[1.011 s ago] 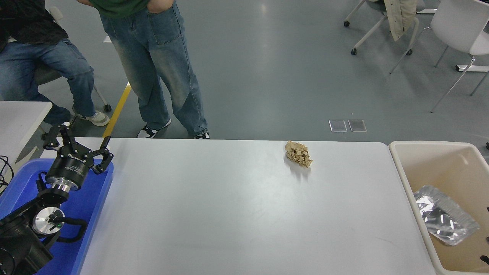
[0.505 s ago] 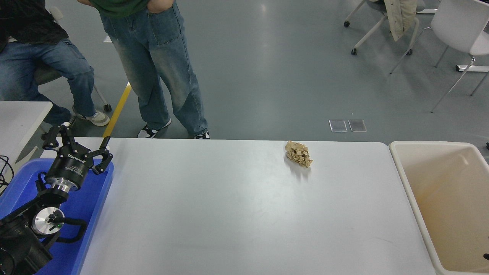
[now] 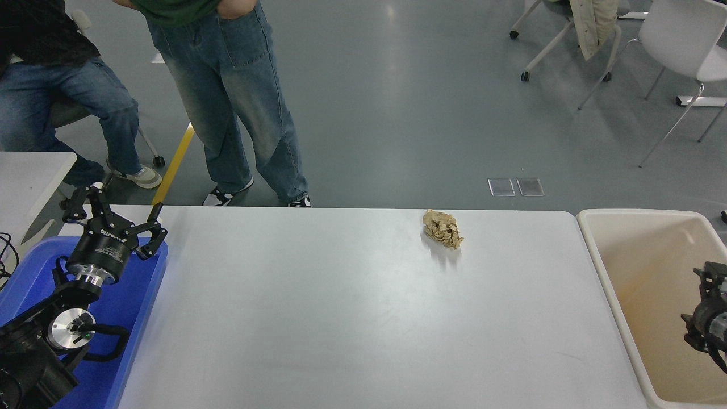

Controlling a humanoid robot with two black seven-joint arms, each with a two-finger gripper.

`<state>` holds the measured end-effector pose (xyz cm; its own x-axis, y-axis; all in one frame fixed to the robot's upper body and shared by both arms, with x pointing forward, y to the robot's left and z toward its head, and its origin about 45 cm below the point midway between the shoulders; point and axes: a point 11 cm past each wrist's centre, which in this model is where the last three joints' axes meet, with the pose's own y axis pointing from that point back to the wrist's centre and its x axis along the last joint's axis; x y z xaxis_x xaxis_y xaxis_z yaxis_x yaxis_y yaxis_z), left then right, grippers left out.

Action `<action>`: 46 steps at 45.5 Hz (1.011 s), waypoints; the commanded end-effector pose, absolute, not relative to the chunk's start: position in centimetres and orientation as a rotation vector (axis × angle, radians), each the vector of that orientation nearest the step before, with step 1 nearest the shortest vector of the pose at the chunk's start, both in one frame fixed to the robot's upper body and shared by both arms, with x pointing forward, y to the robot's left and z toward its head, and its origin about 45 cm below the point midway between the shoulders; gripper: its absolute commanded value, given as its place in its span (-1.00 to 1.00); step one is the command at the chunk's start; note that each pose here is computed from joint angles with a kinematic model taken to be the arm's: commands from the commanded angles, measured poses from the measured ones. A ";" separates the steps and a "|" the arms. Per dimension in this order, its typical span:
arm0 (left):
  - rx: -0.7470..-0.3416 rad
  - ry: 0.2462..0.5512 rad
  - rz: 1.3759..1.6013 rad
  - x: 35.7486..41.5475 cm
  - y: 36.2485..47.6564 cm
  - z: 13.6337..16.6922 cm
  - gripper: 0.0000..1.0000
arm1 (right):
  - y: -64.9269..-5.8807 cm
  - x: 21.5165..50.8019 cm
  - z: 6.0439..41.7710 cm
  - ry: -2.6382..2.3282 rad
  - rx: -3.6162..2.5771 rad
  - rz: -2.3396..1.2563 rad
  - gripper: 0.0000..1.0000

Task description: Clean the table surface

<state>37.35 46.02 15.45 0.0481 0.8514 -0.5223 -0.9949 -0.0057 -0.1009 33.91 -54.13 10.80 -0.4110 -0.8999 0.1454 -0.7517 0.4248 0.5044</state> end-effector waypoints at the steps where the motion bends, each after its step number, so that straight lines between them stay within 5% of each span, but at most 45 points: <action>1: -0.508 0.354 1.503 37.35 46.0 15.44 1.00 | -50.4 38.6 14.3 -2.424 1.652 -0.554 0.98; 15: -0.508 0.354 1.505 37.33 46.0 15.43 1.00 | -46.2 41.2 19.4 -2.463 2.180 -0.786 0.98; 28: -0.511 0.354 1.500 37.41 45.9 15.47 1.00 | -38.7 39.7 15.7 -2.297 2.349 -1.048 0.98; 46: -0.512 0.355 1.499 37.41 45.9 15.47 1.00 | -35.8 39.6 15.4 -2.480 2.444 -1.102 0.98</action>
